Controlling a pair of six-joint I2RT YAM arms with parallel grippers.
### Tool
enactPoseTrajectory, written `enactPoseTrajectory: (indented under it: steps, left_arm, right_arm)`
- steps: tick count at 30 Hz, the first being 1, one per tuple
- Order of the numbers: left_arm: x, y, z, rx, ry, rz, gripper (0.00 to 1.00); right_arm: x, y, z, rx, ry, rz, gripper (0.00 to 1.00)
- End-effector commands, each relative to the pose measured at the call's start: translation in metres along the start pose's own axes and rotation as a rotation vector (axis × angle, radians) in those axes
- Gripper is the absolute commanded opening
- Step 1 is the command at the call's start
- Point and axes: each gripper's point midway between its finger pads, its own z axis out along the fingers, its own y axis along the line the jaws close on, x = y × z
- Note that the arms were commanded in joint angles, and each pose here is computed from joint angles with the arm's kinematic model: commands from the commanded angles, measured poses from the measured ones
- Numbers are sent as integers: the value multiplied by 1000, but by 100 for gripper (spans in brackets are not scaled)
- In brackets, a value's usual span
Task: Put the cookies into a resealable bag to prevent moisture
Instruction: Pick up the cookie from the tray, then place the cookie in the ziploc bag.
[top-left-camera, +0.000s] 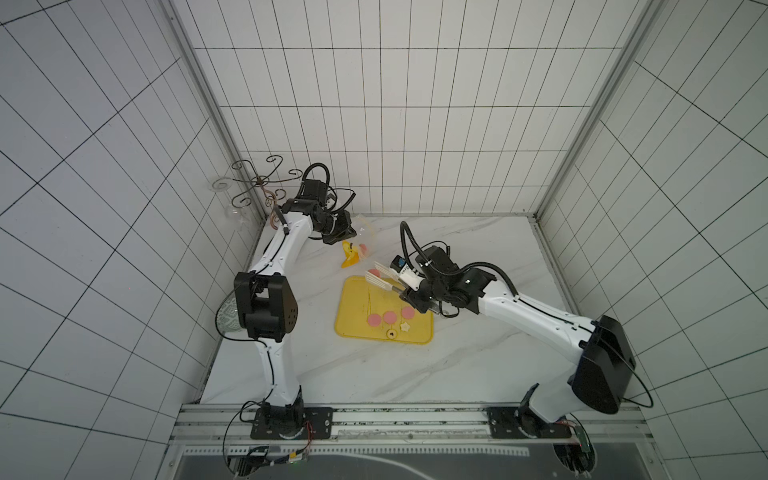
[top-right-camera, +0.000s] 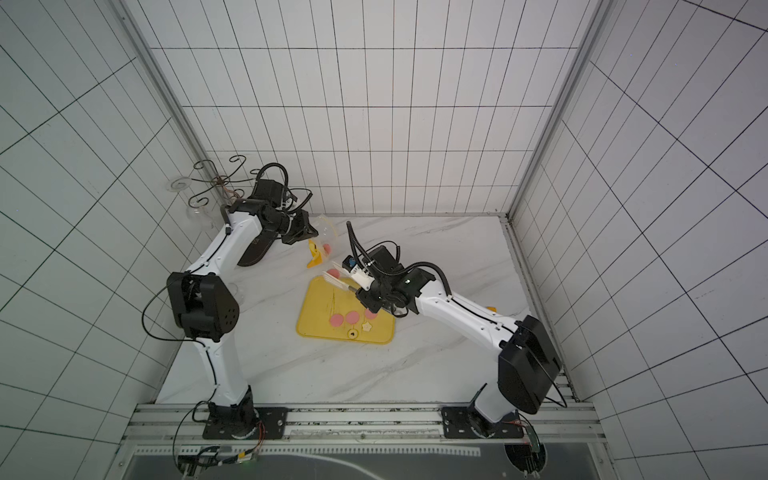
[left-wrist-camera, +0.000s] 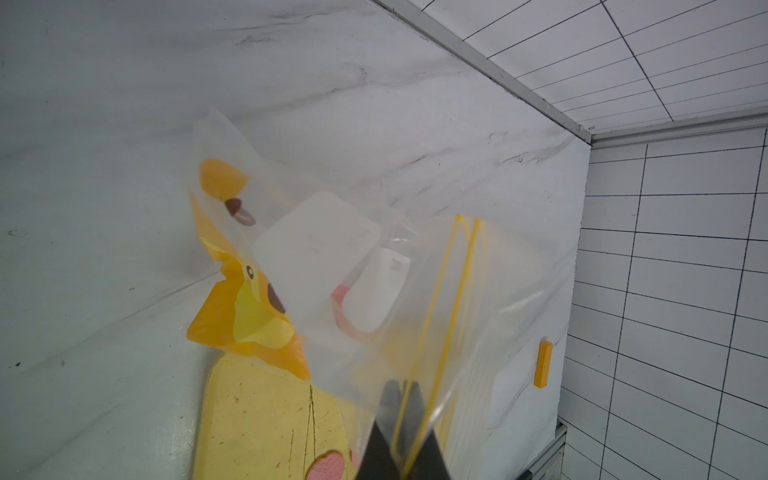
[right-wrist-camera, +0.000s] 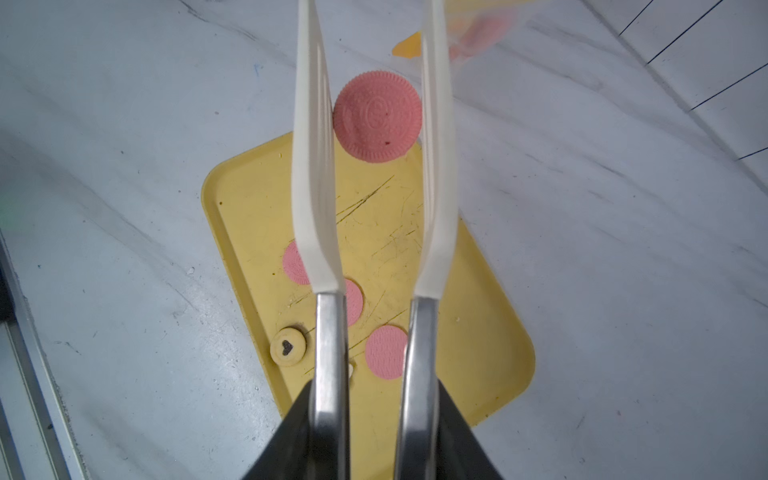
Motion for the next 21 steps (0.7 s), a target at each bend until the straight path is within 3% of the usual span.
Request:
enactPoseTrajectory:
  steps: [1,12,21]
  left_arm:
    - [2,0,6,-25,15,32,0]
    - [25,-15,12,-25,63,76,0]
    - [31,-22,11,-19,72,90,0]
  right_arm:
    - [-17,-18,-22,36,-58,33,40]
    - [-85,-69,-25,74,-185,39,40]
    - [-106,-82,-10,48,-214,45,40]
